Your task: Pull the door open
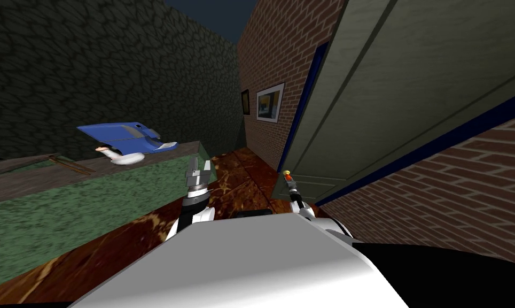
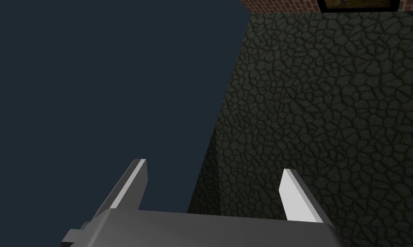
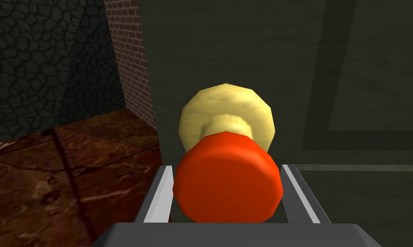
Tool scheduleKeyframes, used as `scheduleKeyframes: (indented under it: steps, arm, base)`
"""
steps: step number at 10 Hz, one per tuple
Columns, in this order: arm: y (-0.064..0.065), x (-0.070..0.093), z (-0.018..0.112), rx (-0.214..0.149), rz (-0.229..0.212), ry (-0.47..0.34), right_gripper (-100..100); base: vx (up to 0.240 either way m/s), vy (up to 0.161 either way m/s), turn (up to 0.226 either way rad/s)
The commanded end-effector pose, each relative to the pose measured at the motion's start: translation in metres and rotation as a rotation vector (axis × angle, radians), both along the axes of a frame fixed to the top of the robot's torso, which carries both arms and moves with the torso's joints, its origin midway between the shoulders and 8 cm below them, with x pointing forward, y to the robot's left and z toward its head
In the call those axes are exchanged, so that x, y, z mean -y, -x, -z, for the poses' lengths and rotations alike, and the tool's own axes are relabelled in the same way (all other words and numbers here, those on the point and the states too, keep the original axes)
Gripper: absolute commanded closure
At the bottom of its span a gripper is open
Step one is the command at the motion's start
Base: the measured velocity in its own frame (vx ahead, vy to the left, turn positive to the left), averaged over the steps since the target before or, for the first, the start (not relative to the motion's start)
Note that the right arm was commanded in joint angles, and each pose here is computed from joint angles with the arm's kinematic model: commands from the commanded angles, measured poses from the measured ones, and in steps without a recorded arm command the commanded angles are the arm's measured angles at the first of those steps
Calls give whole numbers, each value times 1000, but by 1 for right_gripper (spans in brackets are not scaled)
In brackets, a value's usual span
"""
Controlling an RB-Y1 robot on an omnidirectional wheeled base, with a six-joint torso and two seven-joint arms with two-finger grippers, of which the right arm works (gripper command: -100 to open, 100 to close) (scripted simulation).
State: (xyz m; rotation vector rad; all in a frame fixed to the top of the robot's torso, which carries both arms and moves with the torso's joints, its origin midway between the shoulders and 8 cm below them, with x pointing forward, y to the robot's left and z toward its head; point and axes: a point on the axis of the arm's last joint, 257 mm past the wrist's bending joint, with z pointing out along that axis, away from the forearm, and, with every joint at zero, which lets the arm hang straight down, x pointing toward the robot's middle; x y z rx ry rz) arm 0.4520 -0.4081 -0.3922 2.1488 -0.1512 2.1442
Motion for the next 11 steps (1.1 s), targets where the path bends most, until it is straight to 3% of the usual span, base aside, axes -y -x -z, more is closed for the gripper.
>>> scheduleKeyframes:
  steps: [1, 7, 8, 11]
  arm:
    - [1, -6, 0, 3, -28, 0, 100]
    - [8, -24, 0, 2, -135, -2, 100]
    - [7, -22, 1, -2, -126, -1, 100]
    - [20, -25, 1, 0, -179, 0, 100]
  base:
    - [-178, -39, 44]
    - [-198, -58, 46]
    - [-79, -27, 20]
    - [-158, -44, 82]
